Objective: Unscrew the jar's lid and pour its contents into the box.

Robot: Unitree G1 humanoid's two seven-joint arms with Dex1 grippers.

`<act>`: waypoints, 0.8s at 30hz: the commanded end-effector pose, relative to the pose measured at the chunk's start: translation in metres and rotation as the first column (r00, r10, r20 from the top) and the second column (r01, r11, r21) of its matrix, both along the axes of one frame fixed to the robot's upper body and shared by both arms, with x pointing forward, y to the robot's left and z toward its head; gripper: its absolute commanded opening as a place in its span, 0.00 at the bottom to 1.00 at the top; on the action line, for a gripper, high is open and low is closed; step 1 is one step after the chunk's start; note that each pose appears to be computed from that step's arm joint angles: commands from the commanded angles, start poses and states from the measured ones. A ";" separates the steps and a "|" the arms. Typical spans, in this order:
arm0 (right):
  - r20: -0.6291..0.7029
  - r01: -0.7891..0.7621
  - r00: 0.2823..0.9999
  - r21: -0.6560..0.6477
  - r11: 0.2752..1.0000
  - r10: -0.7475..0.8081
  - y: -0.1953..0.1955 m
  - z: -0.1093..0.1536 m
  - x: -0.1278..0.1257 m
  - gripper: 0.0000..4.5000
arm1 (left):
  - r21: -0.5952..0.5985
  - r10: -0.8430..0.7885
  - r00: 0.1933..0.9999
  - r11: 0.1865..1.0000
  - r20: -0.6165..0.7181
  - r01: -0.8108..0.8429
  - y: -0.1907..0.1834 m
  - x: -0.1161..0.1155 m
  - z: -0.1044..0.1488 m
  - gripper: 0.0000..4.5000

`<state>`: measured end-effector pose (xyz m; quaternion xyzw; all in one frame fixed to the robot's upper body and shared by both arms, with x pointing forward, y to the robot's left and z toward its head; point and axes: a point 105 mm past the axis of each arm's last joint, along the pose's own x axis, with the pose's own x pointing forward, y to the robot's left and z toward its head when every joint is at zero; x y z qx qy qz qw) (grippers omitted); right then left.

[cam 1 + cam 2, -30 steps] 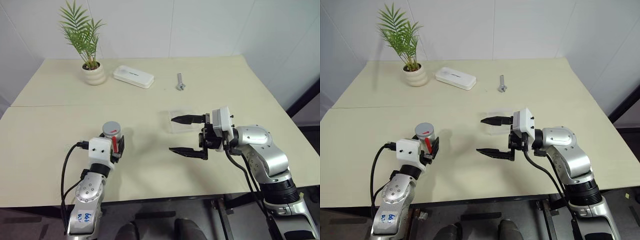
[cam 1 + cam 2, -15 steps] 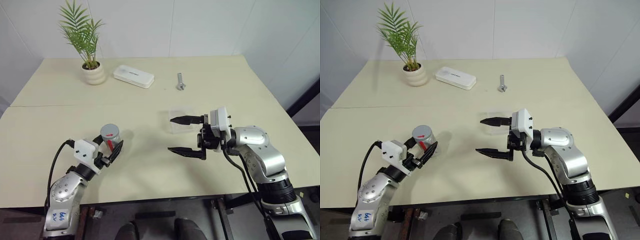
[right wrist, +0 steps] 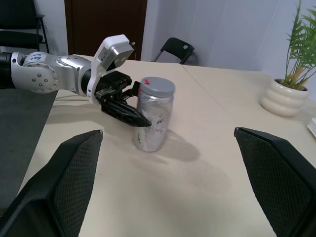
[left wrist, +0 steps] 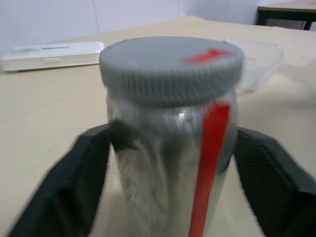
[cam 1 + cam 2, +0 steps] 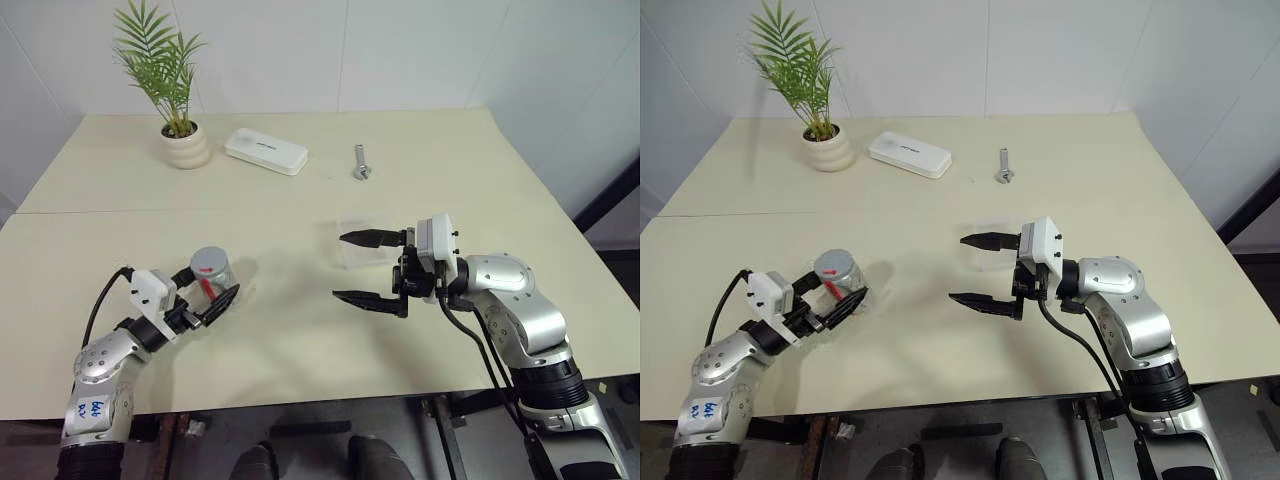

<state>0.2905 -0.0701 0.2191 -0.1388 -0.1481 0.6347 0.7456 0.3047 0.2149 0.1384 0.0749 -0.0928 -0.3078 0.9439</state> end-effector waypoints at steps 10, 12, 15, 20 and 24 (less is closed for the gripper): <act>0.030 -0.032 0.999 -0.010 0.999 0.033 -0.004 0.008 -0.009 1.00 | -0.019 0.183 0.983 0.983 0.031 -0.182 0.002 -0.026 0.014 0.99; 0.020 -0.032 0.999 -0.008 0.999 0.032 -0.004 0.005 -0.008 1.00 | -0.025 0.222 0.975 0.975 0.023 -0.221 0.001 -0.027 0.013 0.99; 0.011 -0.034 0.999 -0.009 0.999 0.034 -0.004 0.003 -0.008 1.00 | -0.045 0.270 0.963 0.962 0.015 -0.269 -0.002 -0.023 0.014 0.99; 0.008 -0.035 0.999 -0.014 0.999 0.035 -0.006 0.003 -0.005 1.00 | -0.069 0.307 0.952 0.950 0.012 -0.305 -0.012 -0.012 0.017 0.99; 0.009 -0.038 0.999 -0.016 0.999 0.038 -0.006 0.004 -0.005 1.00 | -0.082 0.363 0.932 0.929 0.007 -0.361 -0.011 -0.005 0.018 0.99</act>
